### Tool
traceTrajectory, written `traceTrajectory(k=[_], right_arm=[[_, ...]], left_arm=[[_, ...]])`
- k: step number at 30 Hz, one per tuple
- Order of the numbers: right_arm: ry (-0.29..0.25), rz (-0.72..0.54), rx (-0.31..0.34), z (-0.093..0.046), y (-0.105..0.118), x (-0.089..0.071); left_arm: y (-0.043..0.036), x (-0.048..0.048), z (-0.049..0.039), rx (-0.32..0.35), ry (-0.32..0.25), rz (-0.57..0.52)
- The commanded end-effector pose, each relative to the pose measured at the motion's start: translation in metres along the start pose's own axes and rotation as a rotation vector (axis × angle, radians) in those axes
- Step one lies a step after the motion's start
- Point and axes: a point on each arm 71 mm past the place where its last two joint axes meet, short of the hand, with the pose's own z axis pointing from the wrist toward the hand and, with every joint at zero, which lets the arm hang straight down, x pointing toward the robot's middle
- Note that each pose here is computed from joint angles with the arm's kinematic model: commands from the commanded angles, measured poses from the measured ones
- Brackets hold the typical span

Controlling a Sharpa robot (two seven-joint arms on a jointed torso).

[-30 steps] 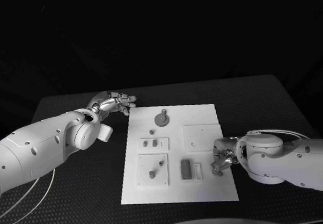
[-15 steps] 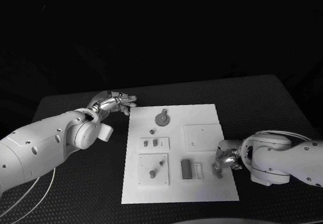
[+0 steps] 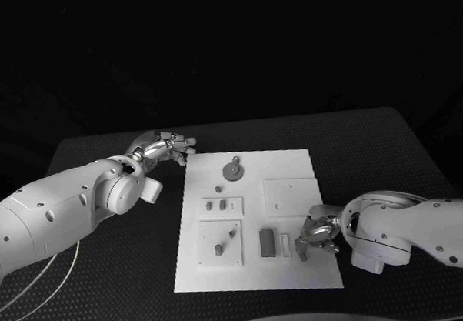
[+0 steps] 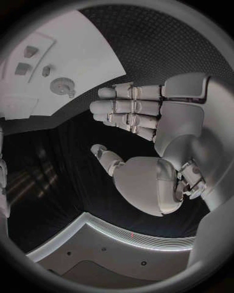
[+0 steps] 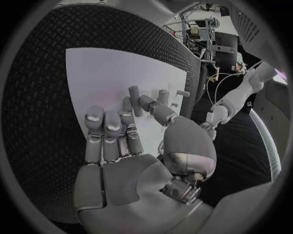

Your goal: Assemble the parts on the task board

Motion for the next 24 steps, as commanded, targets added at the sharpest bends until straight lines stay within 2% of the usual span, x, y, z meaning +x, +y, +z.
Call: traceTrajectory(k=[1, 14, 24], right_arm=[[0.024, 0.062, 0.016, 0.002, -0.001, 0.004], [-0.027, 0.089, -0.005, 0.006, 0.007, 0.003], [-0.030, 0.088, -0.022, 0.006, 0.012, 0.004]], left_arm=[[-0.0014, 0.0023, 0.0002, 0.008, 0.018, 0.002], [-0.0015, 0.0025, 0.0002, 0.009, 0.020, 0.002], [-0.0012, 0.0020, -0.0001, 0.007, 0.019, 0.002]])
